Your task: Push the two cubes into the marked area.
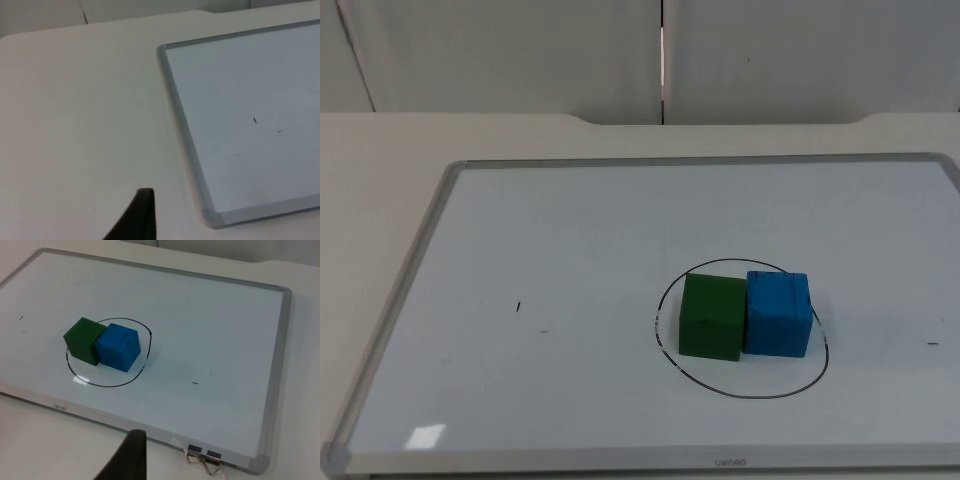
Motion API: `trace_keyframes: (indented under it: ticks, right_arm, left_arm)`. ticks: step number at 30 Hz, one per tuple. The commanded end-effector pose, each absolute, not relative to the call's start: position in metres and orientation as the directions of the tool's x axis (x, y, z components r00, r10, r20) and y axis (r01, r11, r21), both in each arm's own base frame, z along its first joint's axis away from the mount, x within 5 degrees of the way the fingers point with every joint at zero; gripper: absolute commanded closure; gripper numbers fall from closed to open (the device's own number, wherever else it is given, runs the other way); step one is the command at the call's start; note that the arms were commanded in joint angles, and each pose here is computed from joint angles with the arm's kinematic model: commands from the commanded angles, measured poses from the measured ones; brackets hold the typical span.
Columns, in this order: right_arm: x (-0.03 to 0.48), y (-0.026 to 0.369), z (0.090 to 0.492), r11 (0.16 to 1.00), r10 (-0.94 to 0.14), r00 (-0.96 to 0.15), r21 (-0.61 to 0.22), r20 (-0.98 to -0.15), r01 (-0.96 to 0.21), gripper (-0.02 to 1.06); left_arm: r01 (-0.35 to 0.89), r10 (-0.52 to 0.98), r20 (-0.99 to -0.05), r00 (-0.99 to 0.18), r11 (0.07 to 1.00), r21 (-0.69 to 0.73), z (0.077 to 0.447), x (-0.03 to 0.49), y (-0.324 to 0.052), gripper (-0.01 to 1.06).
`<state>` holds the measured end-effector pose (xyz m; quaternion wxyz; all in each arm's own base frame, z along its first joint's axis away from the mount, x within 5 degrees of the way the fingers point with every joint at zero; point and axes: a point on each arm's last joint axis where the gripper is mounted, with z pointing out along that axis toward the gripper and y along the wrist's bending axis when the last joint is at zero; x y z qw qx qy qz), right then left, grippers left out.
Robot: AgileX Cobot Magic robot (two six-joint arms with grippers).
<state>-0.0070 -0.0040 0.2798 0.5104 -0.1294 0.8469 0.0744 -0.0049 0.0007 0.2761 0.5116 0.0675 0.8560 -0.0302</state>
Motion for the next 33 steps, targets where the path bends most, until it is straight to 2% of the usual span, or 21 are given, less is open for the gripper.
trace_keyframes:
  ticks: [1, 9, 17, 22, 33]
  right_arm:
    - [-0.0065, -0.0038, 0.2801, 0.957, -0.136, -0.437, -0.005, -0.889, -0.29, -0.01]
    - [-0.0066, -0.0038, 0.2801, 0.959, -0.134, -0.437, -0.005, -0.889, -0.284, -0.01]
    - [-0.0069, -0.0029, 0.2801, 0.981, -0.091, -0.448, -0.003, -0.889, -0.194, -0.01]
    - [-0.0072, -0.0023, 0.2801, 0.995, -0.048, -0.455, -0.003, -0.889, -0.1, -0.01]
    - [-0.0074, -0.0012, 0.2801, 1.0, 0.002, -0.457, 0.0, -0.889, 0.005, -0.01]
  left_arm:
    - [0.101, 0.065, -0.88, -0.47, 0.995, 0.019, 0.2747, -0.0049, 0.0013, 0.0]
    - [-0.012, 0.012, -0.88, -0.474, 1.0, 0.019, 0.2747, -0.005, 0.0008, 0.0]
    - [-0.015, 0.011, -0.88, -0.474, 1.0, 0.021, 0.2747, -0.005, 0.0009, 0.0]
    - [-0.015, 0.011, -0.88, -0.474, 1.0, 0.021, 0.2747, -0.005, 0.0009, 0.0]
    - [-0.015, 0.011, -0.88, -0.474, 1.0, 0.021, 0.2747, -0.005, 0.0009, 0.0]
